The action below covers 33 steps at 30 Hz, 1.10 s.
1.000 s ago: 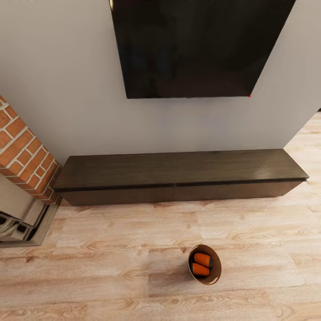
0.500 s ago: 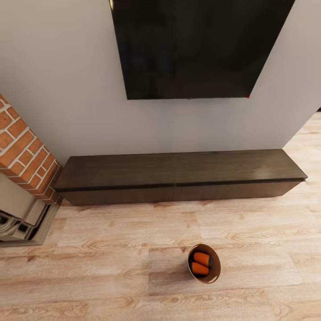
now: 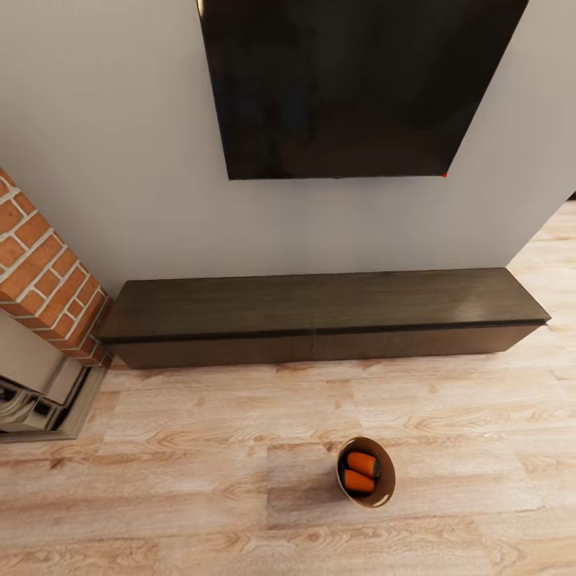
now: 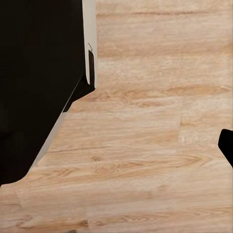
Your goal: Put the three can of soda from the living room inside the tash can in the kitchen.
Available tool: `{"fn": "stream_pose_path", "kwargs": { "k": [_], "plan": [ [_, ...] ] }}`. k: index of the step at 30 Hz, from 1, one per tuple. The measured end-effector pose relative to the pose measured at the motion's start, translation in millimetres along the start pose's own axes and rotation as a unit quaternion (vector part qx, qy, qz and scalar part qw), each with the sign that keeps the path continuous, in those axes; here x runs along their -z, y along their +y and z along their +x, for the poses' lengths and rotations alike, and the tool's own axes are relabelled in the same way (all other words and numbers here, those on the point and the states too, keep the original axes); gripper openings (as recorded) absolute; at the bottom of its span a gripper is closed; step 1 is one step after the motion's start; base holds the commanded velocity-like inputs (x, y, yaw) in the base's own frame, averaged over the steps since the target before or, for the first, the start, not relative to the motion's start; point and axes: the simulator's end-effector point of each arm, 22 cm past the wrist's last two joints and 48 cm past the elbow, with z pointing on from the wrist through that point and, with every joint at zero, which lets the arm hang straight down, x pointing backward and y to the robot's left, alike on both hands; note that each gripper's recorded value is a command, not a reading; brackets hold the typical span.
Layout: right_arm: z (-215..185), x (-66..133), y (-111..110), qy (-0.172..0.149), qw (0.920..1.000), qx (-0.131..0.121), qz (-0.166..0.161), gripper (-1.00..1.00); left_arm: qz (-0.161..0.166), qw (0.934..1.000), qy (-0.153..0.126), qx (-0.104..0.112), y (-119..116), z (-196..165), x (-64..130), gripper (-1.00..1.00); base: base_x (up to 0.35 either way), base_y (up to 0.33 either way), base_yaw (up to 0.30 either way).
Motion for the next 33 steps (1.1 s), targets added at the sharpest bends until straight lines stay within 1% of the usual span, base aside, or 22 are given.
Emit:
{"fn": "stream_pose_path", "kwargs": {
  "k": [10,19,28,33],
  "plan": [
    [0,-0.1,-2,0.0,1.0,-0.002,0.002,1.0,-0.011,0.9999,0.001,0.007,2,-2,-2.1,1.0,0.0,0.0,0.0],
    [-2,-0.3,-2,-0.003,1.0,0.002,0.002,1.0,-0.01,0.9999,0.0,0.005,0,-3,-3.0,1.0,0.0,0.0,0.0],
    [0,-0.7,17,-0.001,0.9999,-0.002,-0.011,1.0,-0.005,1.0,-0.001,0.002,-3,-4,-3.5,1.0,0.0,0.0,0.0],
    [0,-0.8,20,-0.001,0.9999,-0.004,-0.013,1.0,-0.005,1.0,-0.001,0.003,-3,-4,-3.5,1.0,0.0,0.0,0.0]
  ]
}}
